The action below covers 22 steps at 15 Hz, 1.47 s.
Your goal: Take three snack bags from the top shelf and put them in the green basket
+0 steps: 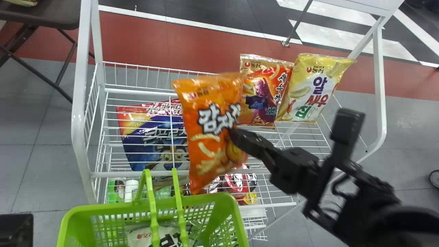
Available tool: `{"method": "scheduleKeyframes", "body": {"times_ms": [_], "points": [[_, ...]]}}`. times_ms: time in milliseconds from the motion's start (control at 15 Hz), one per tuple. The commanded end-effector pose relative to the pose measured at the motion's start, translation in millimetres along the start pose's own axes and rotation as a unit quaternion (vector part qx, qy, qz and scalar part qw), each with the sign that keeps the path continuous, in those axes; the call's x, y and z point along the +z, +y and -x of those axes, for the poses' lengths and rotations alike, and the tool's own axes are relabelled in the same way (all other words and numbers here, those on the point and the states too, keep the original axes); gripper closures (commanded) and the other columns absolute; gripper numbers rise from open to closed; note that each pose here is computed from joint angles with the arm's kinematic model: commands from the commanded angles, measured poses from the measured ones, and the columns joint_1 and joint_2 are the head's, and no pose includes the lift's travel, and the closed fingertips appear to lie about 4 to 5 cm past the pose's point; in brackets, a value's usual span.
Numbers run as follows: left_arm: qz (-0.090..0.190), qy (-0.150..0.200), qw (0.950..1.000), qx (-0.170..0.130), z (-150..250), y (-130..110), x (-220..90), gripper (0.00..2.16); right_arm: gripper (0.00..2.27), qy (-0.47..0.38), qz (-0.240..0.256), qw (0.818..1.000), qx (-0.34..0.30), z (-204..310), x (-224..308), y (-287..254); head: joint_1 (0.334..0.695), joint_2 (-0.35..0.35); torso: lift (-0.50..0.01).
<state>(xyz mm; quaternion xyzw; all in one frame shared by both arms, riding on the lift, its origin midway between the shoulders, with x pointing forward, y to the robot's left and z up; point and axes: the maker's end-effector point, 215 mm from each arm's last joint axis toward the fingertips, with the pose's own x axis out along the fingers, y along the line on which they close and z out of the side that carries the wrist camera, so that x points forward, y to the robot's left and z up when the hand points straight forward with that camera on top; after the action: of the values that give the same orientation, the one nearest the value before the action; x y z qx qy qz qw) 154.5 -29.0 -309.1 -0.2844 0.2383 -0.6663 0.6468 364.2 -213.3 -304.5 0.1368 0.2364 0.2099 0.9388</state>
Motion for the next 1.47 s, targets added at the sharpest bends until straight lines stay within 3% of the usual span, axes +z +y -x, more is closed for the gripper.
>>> {"method": "scheduleKeyframes", "body": {"times_ms": [0,133,333,533,867,1400], "points": [[-0.001,0.001,1.0,0.001,-1,0,0,0.86,2.24,0.059,-0.043,0.997,-0.001,48,-37,12,0.695,-0.35,-0.04],[-0.001,-0.003,1.0,0.005,0,-3,-3,0.86,2.24,0.124,-0.093,0.988,0.015,74,-72,26,0.695,-0.35,-0.04],[-0.008,-0.006,0.9999,0.007,-3,-5,-2,0.86,2.24,0.11,-0.125,0.985,0.054,105,-59,34,0.695,-0.35,-0.04],[-0.014,-0.008,0.9999,0.004,-9,-7,-1,0.86,2.24,0.112,-0.133,0.983,0.064,105,-62,36,0.695,-0.35,-0.04],[-0.033,-0.012,0.9994,0.001,-10,-11,5,0.86,2.24,0.193,-0.223,0.953,0.069,104,-146,40,0.695,-0.35,-0.04],[-0.041,-0.008,0.9991,-0.006,-16,-18,5,0.86,2.24,0.258,-0.269,0.912,0.17,77,-200,121,0.695,-0.35,-0.04]]}}
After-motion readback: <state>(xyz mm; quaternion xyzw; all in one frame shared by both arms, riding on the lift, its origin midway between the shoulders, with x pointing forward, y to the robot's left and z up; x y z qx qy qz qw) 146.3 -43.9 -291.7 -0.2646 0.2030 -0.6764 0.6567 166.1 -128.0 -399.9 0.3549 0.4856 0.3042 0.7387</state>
